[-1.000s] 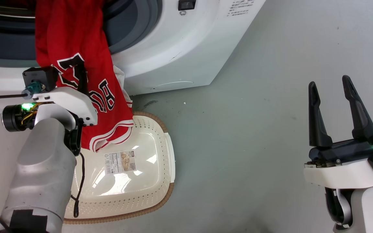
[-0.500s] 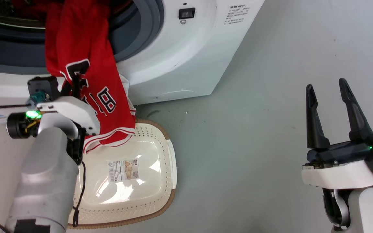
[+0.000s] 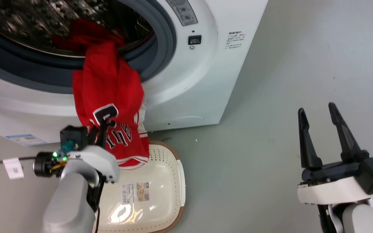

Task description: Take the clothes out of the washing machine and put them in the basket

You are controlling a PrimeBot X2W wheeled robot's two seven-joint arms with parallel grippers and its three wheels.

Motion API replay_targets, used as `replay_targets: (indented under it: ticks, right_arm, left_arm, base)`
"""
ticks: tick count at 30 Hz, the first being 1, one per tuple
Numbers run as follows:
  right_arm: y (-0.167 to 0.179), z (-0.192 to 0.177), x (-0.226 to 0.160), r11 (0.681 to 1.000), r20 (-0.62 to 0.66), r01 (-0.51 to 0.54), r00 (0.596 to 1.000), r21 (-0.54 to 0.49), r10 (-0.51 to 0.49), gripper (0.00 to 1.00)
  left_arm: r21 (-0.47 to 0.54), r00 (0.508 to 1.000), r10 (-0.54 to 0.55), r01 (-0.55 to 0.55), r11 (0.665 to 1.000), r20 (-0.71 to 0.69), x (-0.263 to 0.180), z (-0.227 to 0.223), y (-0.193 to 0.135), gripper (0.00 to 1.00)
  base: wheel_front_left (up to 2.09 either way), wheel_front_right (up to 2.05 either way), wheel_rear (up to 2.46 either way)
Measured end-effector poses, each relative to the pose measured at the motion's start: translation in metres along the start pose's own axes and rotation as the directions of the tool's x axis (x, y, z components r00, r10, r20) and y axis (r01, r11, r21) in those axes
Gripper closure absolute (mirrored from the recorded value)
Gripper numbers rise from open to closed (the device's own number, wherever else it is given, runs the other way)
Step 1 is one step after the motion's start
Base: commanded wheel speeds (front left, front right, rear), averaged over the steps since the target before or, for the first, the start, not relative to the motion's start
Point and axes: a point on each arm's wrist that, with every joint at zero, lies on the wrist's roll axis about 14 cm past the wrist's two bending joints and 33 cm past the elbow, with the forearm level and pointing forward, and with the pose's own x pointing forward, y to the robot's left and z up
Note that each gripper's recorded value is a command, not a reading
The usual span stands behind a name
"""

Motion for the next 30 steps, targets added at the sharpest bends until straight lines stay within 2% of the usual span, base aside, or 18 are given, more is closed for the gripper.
replay_targets:
  ticks: [7, 15, 21, 30]
  right_arm:
    - [0.009, 0.016, -0.014, 1.000, 0.032, -0.019, 0.999, 0.010, 0.019, 0.00]
    - [0.008, 0.021, -0.022, 1.000, 0.040, -0.013, 0.999, 0.009, 0.013, 0.00]
    - [0.002, 0.011, -0.018, 1.000, 0.014, 0.001, 1.000, 0.004, -0.001, 0.00]
    - [-0.004, -0.012, 0.009, 1.000, -0.022, 0.005, 1.000, -0.011, -0.006, 0.00]
  left_arm:
    - [0.046, 0.998, -0.058, 0.058, 0.997, 0.002, -0.043, -0.008, -0.021, 1.00]
    - [0.018, 0.993, -0.089, 0.090, 0.996, -0.080, -0.075, -0.045, -0.036, 1.00]
    - [-0.014, 0.974, -0.109, 0.109, 0.994, -0.197, -0.080, -0.084, -0.044, 1.00]
    - [-0.069, 0.916, -0.126, 0.108, 0.992, -0.381, -0.065, -0.143, -0.050, 1.00]
  base:
    - [0.00, 0.00, 0.00]
    - [0.00, 0.00, 0.00]
    - [0.00, 0.00, 0.00]
    - [0.00, 0.00, 0.00]
